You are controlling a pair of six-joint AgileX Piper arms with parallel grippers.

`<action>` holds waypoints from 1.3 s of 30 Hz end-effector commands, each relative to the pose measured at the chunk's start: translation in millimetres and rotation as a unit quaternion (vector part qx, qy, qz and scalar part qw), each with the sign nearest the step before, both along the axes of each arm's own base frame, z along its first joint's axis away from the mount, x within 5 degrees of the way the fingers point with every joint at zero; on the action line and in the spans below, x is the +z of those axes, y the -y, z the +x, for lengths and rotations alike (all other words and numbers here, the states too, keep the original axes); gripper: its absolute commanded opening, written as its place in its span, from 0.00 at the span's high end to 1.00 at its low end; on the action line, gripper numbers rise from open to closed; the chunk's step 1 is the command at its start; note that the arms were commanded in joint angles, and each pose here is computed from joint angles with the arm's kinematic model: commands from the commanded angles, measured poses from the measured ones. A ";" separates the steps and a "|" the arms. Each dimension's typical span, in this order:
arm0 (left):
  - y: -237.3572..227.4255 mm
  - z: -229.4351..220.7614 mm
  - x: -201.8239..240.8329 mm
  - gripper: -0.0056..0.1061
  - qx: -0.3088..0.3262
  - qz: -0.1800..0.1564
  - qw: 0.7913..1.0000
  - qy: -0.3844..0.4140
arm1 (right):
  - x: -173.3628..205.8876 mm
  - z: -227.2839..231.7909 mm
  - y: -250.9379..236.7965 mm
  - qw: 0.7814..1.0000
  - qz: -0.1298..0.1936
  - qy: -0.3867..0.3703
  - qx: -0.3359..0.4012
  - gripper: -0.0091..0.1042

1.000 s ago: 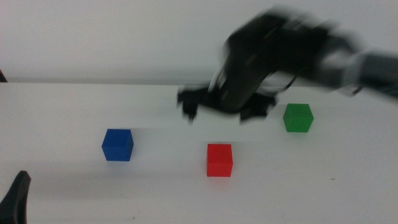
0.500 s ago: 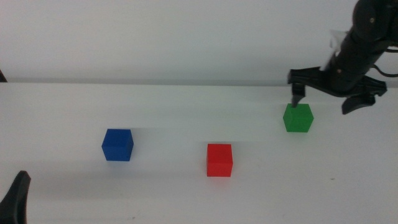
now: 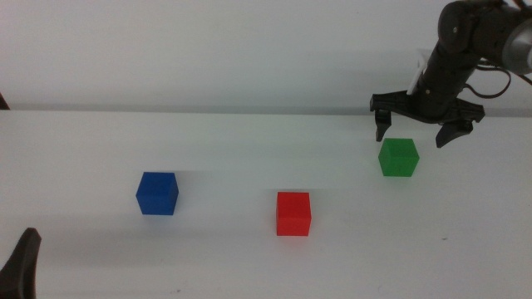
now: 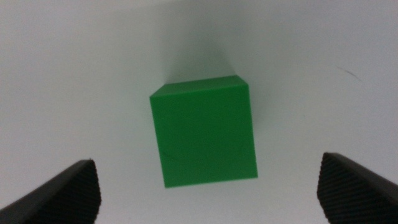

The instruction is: Stack red cubes first, then green, then blue cubes in a specific spot.

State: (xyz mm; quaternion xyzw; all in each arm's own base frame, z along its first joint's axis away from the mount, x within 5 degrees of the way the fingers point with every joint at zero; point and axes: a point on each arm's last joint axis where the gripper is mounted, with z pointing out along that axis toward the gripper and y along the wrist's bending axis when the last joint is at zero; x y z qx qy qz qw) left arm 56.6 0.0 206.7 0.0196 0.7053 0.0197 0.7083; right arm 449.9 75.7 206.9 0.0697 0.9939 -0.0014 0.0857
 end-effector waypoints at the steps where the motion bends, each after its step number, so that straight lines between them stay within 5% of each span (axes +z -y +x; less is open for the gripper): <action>1: 0.0 -1.4 -11.4 0.14 0.000 -0.008 1.000 0.001 | -4.2 3.3 1.5 1.000 -0.002 -0.003 0.005 0.10; 32: 0.0 -1.4 -11.4 0.14 0.000 -0.008 1.000 0.001 | -52.5 18.5 -3.0 1.000 -0.014 -0.001 0.016 0.10; 36: 0.0 -1.4 -11.4 0.14 0.000 -0.008 1.000 0.001 | -55.3 20.0 -2.8 1.000 -0.016 0.004 0.017 0.24; 39: 0.0 -1.4 -11.4 0.14 0.000 -0.008 1.000 0.001 | -55.2 20.6 -3.2 1.000 -0.014 0.007 0.017 0.47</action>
